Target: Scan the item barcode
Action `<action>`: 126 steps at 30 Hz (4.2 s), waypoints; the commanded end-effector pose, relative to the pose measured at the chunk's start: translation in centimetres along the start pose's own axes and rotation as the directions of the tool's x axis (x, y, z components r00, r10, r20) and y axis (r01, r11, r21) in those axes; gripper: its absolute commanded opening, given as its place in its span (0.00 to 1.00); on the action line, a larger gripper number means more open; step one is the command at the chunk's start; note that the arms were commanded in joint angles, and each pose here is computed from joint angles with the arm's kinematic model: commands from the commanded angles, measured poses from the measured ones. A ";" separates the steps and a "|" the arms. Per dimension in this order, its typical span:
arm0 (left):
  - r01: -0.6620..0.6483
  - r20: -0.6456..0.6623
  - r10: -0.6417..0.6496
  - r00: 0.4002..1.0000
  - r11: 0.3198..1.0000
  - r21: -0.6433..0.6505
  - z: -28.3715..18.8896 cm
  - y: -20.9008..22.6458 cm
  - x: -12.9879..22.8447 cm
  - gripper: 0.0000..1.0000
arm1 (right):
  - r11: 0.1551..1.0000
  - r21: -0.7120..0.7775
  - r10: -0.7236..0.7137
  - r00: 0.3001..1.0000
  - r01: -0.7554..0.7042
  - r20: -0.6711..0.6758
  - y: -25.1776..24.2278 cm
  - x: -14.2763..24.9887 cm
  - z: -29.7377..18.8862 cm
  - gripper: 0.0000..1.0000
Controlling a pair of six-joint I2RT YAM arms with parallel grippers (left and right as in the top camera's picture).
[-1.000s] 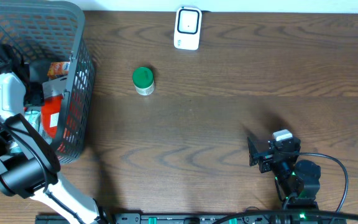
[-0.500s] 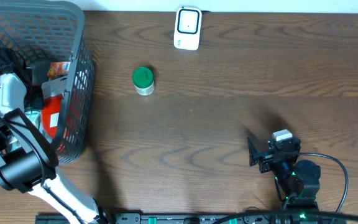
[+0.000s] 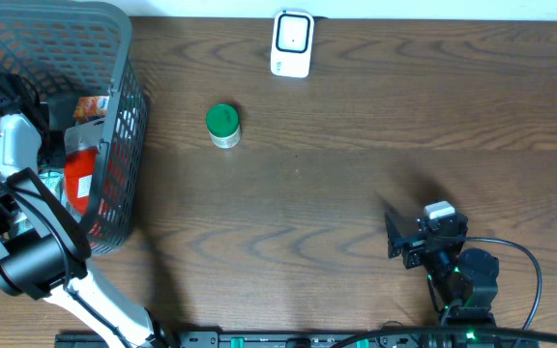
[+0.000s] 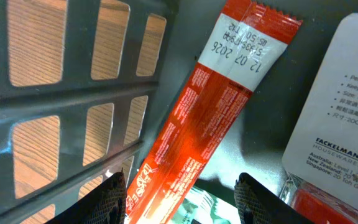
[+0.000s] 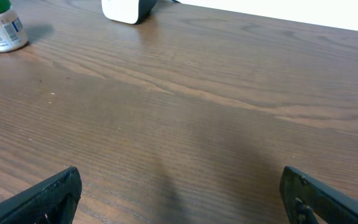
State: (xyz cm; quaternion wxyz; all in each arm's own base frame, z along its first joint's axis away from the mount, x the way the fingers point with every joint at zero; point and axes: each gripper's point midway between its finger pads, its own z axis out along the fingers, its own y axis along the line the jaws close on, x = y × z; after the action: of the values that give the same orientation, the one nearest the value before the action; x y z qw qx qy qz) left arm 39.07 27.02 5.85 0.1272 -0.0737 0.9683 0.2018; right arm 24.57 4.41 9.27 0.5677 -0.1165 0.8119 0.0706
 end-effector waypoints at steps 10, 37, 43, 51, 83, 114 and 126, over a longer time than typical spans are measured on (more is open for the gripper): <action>0.008 0.028 -0.008 1.000 1.000 0.026 0.3 -0.4 -0.5 0.54 | 1.000 -0.008 0.014 1.000 -0.014 -0.008 0.2 0.2 0.0 0.99; -0.006 -0.028 0.007 1.000 0.999 0.051 3.3 -1.7 0.7 0.30 | 1.000 -0.006 0.019 0.999 -0.019 -0.031 0.2 0.8 0.2 0.99; -0.006 -0.028 0.007 1.000 0.999 0.050 3.3 -1.8 0.7 0.22 | 1.000 -0.003 0.020 0.999 -0.020 -0.032 0.1 0.8 0.2 0.99; 0.002 -0.028 0.000 1.000 0.999 0.050 3.2 -1.7 0.6 0.21 | 1.000 -0.003 0.019 0.999 -0.019 -0.032 0.1 0.8 0.2 0.99; 0.042 0.125 -0.039 0.991 0.999 -0.015 -2.5 1.3 -2.5 0.13 | 1.000 0.009 0.018 1.000 -0.018 -0.026 -0.1 0.6 0.2 0.99; 0.080 0.220 -0.068 0.973 0.996 -0.046 -7.4 3.1 -3.7 0.41 | 1.000 0.010 0.015 1.000 -0.015 -0.015 -0.1 0.3 0.2 0.99; 0.001 0.046 -0.004 0.999 0.997 0.075 -0.9 -1.1 -0.7 0.41 | 1.000 0.010 0.016 1.000 -0.016 -0.016 -0.1 0.4 0.2 0.99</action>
State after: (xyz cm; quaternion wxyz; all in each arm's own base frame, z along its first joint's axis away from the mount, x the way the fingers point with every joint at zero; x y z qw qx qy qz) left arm 40.15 26.20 9.15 0.1810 -0.0768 0.9625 0.1866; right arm 24.66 4.22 8.97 0.5627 -0.1128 0.8162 0.0663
